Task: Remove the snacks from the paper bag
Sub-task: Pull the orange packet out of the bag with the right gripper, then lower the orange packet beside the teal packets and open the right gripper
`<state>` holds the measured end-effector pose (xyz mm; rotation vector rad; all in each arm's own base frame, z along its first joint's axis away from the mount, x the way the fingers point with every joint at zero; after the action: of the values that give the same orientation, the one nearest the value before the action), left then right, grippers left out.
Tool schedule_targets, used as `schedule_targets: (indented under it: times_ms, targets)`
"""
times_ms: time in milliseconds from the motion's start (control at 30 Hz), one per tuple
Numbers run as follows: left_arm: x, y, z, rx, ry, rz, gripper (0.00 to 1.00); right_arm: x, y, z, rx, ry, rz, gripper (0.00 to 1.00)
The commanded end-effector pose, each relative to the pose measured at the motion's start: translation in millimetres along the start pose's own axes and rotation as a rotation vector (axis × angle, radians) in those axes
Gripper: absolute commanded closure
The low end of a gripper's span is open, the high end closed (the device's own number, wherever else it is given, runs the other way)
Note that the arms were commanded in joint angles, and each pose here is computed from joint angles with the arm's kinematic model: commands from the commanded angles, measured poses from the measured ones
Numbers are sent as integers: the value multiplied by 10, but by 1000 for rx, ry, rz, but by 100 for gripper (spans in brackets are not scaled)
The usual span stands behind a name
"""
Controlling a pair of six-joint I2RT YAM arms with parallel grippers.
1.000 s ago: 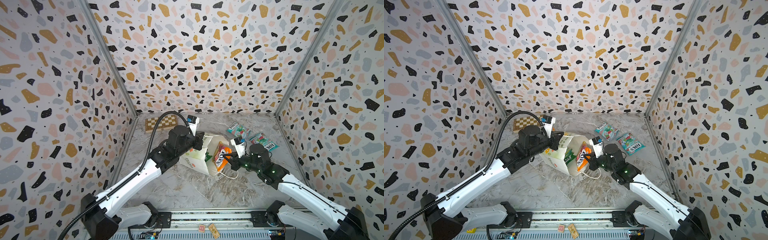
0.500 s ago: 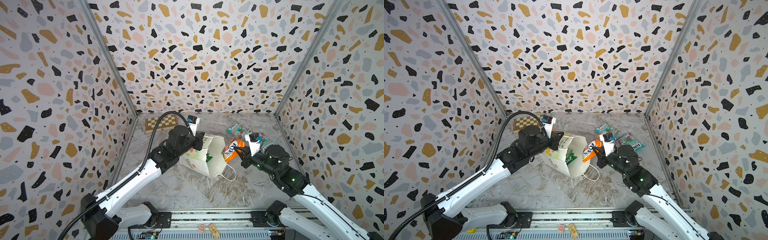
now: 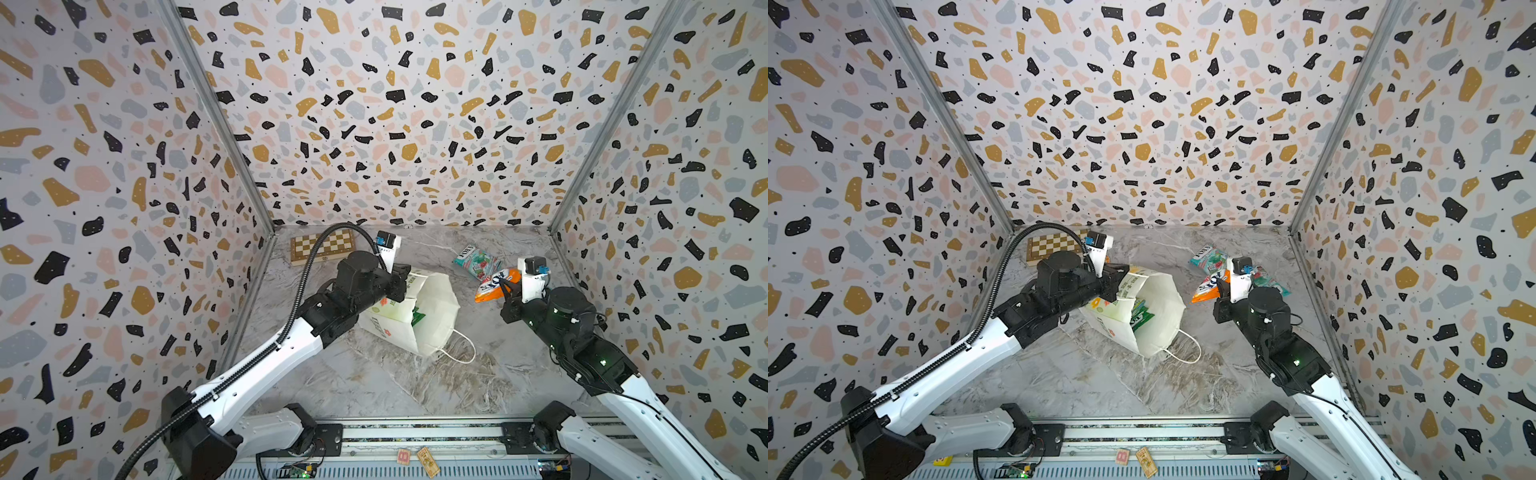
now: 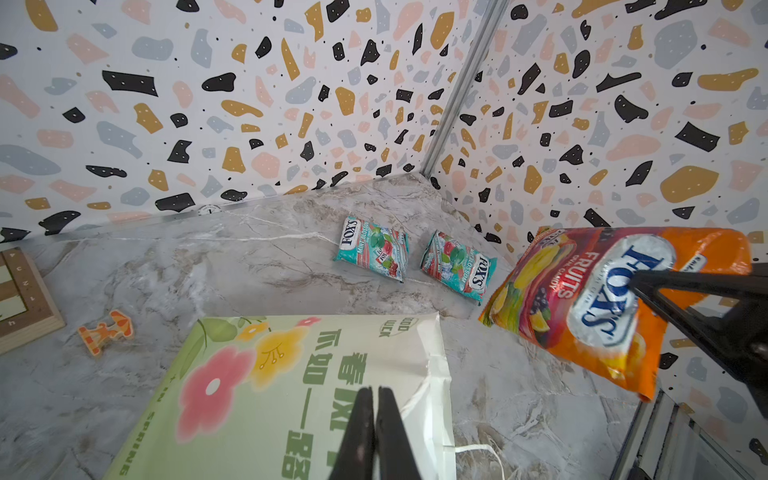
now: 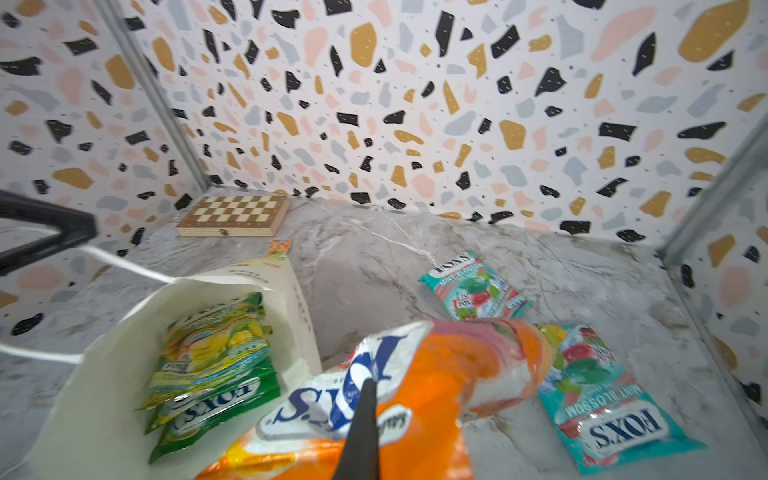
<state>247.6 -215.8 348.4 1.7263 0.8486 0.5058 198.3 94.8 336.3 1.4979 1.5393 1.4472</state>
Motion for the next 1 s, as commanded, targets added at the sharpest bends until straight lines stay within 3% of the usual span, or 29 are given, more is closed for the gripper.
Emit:
schedule_targets:
  times_ms: [0, 300, 733, 967]
  targets:
    - [-31, 137, -67, -62, -19, 16, 100, -164, 112, 35, -10, -72, 29, 100]
    - [-48, 160, -83, -64, -36, 6, 100, -499, -139, 493, 116, 53, 120, 100]
    - [-27, 117, -101, -51, -15, 3, 100, -496, -392, 1037, 213, 384, 258, 100]
    - [1, 94, -138, -42, 15, 9, 100, -516, -560, 1342, 277, 493, 325, 100]
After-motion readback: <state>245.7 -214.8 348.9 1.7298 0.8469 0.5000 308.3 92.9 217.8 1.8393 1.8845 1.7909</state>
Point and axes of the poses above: each gripper's point midway between its finger pads, its own z axis out along the fingers, its own x axis along the line the jaws close on, y = z × x, the point moved 8 cm from there along -z, back along the fingers, and after that the axes turned 13 degrees about z, right-handed, at the moved point
